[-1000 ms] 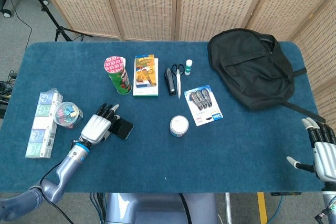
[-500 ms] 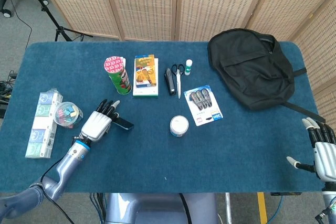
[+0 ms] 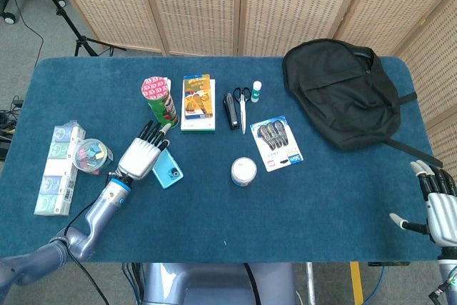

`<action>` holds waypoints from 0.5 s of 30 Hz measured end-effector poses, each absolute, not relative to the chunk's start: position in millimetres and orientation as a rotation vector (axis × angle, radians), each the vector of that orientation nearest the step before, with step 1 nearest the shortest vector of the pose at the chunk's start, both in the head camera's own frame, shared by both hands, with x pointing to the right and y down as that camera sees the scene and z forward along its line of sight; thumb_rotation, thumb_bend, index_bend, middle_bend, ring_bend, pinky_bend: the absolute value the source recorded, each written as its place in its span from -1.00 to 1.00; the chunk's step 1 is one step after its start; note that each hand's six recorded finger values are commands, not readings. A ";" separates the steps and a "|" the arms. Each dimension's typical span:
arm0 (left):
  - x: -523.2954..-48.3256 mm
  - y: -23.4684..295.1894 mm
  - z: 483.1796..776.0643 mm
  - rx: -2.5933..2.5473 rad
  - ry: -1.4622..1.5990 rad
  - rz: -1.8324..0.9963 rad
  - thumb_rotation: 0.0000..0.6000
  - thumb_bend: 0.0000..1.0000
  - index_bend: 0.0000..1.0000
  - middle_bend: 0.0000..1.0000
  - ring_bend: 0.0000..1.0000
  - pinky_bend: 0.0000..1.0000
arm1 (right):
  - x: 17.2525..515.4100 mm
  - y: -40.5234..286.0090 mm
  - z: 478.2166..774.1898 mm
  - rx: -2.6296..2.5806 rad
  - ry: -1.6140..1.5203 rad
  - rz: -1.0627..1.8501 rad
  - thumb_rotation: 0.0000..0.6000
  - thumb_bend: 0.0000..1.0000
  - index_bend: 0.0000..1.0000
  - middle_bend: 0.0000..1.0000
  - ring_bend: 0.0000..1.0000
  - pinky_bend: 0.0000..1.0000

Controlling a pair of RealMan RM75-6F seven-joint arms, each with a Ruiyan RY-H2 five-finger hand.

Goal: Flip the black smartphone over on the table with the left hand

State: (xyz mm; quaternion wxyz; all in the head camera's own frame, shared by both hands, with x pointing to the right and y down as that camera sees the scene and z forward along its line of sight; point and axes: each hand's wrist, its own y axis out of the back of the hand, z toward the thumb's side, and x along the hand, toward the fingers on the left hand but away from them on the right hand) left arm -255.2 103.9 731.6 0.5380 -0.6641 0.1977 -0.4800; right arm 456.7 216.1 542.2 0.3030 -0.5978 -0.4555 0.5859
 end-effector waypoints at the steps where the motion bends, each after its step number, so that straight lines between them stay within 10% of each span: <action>1: -252.7 101.0 730.7 -1.572 0.478 -1.142 1.00 -0.17 -0.99 -1.00 -1.00 -1.00 | 457.1 216.0 542.4 -1.585 -1.209 1.555 1.00 -1.00 -1.00 -1.00 -1.00 -1.00; 7: -244.2 99.3 718.1 -1.608 0.542 -1.118 1.00 -0.96 -1.00 -1.00 -1.00 -1.00 | 458.3 215.3 542.0 -1.589 -1.215 1.555 1.00 -1.00 -1.00 -1.00 -1.00 -1.00; 15: -282.0 115.6 681.0 -1.652 0.602 -1.071 1.00 -1.00 -1.00 -1.00 -1.00 -1.00 | 455.1 216.8 540.5 -1.600 -1.211 1.546 1.00 -1.00 -1.00 -1.00 -1.00 -1.00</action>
